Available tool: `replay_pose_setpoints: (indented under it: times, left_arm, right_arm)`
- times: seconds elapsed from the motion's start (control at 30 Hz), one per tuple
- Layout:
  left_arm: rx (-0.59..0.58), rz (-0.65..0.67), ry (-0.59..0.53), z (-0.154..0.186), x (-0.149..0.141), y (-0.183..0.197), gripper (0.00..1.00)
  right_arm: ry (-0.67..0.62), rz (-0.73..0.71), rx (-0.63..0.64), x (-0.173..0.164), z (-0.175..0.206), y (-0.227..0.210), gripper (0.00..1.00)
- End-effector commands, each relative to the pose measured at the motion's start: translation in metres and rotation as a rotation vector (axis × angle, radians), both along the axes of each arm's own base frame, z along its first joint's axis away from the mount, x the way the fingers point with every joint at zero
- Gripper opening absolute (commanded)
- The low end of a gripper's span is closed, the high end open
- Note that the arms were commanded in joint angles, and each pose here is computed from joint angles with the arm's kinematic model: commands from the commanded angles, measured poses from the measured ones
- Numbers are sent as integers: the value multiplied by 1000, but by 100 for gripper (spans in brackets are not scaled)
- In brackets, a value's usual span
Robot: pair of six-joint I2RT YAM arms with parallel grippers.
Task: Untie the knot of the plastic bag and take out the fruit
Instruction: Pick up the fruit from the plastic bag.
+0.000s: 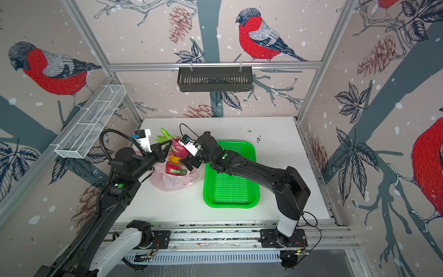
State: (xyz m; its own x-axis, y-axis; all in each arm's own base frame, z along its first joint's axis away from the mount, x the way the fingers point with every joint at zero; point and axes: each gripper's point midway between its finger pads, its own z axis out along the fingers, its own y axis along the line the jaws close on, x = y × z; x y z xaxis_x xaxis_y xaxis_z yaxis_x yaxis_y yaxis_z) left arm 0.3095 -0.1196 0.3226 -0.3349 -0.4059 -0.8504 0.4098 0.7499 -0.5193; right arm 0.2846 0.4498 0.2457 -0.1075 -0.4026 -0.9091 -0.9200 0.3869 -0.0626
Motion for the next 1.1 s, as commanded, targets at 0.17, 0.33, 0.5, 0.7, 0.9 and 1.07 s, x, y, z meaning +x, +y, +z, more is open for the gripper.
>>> replay_pose_setpoints:
  times: [0.17,0.33,0.5,0.7,0.9,1.07]
  left_arm:
    - [9,20,-92,24,-1,4,0]
    - [-13,-1,-100,27,-4,1,0]
    - [-29,-23,-99,28,-7,-3,0]
    - [-45,-42,-97,29,-11,-5,0]
    - [-57,-64,-91,28,-13,-8,0]
    - [-73,-85,-79,24,-14,-11,0]
  right_arm:
    - [-26,37,57,-10,23,-11,99]
    - [-35,58,64,-5,28,-1,99]
    - [-38,49,70,7,28,11,99]
    - [-50,51,105,16,33,21,99]
    - [-62,47,150,22,43,26,99]
    - [-64,63,180,22,50,30,99]
